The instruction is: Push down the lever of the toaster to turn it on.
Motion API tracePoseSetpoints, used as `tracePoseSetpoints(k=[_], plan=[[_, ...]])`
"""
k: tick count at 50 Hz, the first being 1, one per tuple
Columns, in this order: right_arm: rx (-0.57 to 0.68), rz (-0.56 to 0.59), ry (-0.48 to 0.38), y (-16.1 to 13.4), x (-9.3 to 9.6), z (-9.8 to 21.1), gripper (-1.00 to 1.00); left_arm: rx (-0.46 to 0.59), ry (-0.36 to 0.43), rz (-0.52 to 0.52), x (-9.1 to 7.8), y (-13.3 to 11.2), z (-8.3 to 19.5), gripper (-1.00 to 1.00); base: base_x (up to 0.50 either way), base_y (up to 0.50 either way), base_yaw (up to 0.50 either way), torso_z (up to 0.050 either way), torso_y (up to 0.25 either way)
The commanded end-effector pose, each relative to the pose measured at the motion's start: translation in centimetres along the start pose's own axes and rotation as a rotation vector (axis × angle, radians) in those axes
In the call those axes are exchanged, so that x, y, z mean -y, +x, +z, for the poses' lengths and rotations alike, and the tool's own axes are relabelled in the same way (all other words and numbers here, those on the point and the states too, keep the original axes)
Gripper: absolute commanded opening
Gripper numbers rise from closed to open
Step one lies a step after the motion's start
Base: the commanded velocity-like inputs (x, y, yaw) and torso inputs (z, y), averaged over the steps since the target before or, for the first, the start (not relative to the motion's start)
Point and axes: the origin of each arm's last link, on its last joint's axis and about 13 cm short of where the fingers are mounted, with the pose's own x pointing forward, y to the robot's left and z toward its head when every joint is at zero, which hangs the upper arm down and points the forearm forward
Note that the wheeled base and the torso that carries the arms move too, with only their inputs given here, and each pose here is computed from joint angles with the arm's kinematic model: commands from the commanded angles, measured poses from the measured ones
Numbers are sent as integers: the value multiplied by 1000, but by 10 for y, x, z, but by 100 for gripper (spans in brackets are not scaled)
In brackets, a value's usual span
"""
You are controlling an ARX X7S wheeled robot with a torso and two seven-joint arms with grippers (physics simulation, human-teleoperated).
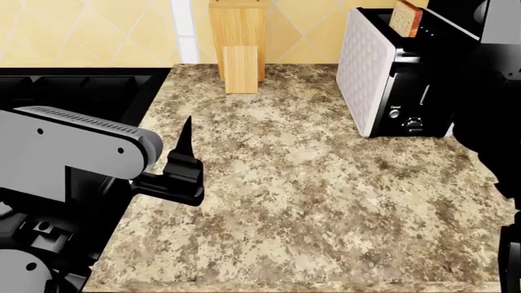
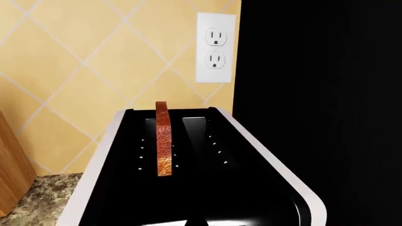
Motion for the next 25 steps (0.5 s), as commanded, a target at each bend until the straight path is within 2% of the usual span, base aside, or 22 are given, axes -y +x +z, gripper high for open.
tracePoseSetpoints(k=[1,25], plan=[[-150,41,-20,0,-5,-28,-100,-1,-1,1,0,0,0,100,0,0,0,0,0],[-257,99,-45,-5,-6,-47,-100,0,-1,1,0,0,0,100,-1,0,-1,-1,0]])
